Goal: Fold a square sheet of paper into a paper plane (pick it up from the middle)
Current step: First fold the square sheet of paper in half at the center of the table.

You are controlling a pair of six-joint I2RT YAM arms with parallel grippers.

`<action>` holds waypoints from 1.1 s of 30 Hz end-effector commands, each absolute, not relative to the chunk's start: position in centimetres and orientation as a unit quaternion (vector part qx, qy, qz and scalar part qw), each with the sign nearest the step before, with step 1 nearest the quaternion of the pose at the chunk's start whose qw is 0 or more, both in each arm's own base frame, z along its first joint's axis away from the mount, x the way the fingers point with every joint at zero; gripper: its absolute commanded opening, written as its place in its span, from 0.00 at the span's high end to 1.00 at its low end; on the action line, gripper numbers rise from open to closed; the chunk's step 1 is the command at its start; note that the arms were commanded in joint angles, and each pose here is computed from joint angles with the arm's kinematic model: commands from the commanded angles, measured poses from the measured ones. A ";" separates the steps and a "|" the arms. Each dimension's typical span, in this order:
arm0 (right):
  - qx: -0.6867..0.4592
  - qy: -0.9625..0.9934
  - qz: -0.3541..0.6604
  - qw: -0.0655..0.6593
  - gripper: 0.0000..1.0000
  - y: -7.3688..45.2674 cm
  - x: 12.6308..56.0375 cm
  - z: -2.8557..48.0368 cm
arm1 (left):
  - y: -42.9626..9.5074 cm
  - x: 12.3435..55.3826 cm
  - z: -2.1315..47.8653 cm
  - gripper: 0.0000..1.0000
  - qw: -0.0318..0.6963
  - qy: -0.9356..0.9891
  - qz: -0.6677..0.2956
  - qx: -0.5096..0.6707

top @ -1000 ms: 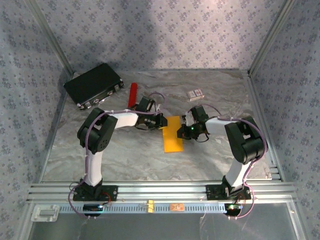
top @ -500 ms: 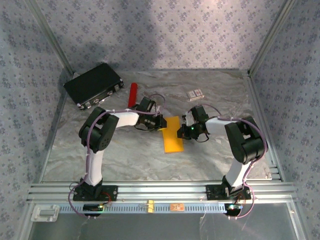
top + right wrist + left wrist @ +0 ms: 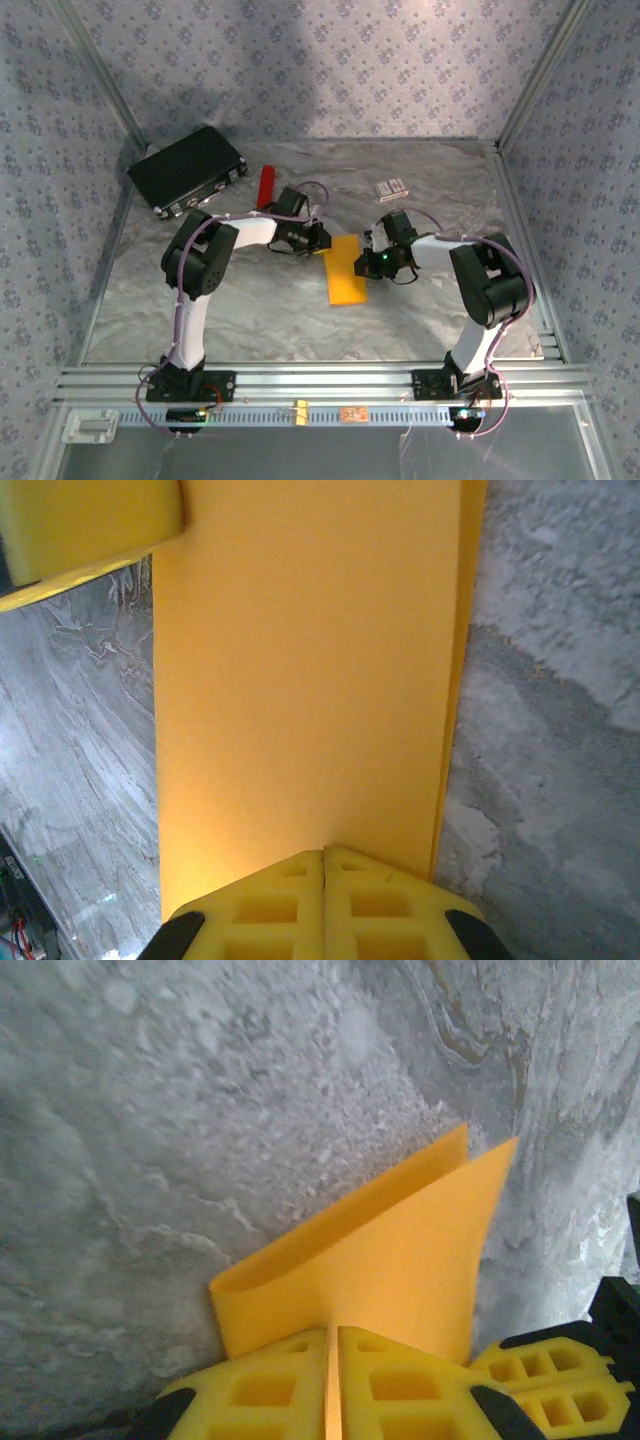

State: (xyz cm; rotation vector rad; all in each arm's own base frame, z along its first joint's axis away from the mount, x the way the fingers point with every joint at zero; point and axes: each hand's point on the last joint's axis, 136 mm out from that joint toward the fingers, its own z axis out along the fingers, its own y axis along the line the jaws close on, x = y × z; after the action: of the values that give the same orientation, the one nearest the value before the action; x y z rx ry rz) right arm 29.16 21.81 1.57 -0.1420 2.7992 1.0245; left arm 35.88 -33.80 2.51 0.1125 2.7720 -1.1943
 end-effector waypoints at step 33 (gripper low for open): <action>-0.003 0.975 0.223 -0.005 1.00 16.8 24.9 -4.1 | -32.0 38.9 -0.1 0.89 0.060 0.934 -0.351 0.010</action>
State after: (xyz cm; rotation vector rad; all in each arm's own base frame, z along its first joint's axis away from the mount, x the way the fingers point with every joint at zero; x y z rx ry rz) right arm 29.14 21.70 1.51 -0.1418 2.7996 1.0237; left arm 38.10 -34.21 2.58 0.1174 2.7685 -1.1942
